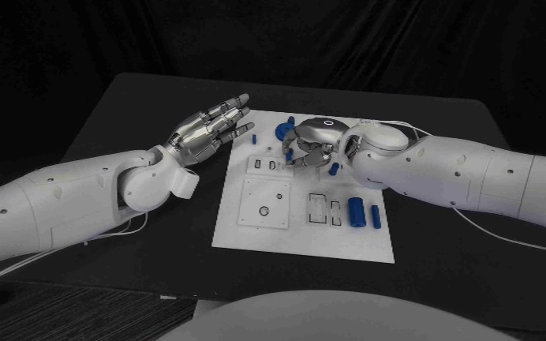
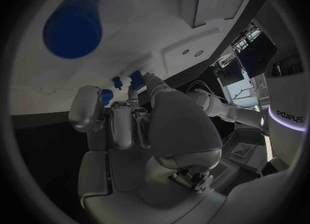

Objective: Assemble the parts on the task board

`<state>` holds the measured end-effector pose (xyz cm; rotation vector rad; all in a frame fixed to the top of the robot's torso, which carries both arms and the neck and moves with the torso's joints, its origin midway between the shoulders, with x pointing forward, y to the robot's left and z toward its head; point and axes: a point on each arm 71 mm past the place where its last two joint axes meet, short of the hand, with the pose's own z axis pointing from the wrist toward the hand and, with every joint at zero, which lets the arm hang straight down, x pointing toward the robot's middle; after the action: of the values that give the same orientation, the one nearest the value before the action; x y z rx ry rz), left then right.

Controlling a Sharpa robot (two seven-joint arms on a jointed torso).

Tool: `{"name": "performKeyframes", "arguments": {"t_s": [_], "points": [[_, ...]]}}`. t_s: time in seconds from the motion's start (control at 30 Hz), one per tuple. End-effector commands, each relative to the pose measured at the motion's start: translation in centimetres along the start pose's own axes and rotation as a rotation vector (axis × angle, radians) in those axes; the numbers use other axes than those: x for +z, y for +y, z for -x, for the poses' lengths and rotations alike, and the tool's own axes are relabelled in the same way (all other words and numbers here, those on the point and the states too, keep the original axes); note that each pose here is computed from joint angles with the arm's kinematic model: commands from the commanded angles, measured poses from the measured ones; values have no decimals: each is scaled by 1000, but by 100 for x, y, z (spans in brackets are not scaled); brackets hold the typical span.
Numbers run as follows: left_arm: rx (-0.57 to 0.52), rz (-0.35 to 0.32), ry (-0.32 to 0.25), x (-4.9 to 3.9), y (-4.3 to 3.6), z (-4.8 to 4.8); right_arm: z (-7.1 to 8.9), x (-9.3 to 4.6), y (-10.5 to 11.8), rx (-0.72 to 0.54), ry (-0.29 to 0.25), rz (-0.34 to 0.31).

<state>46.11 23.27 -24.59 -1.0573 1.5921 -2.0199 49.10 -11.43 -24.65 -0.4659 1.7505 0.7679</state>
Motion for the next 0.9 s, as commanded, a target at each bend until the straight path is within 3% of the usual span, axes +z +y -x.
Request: {"name": "performKeyframes", "arguments": {"t_s": [0.03,0.9], "points": [[-10,-11,14,8,0,-19,-42,2,-3,3,23,-9],[-12,-8,17,21,9,-22,-67,5,-10,-17,46,-16]]}}
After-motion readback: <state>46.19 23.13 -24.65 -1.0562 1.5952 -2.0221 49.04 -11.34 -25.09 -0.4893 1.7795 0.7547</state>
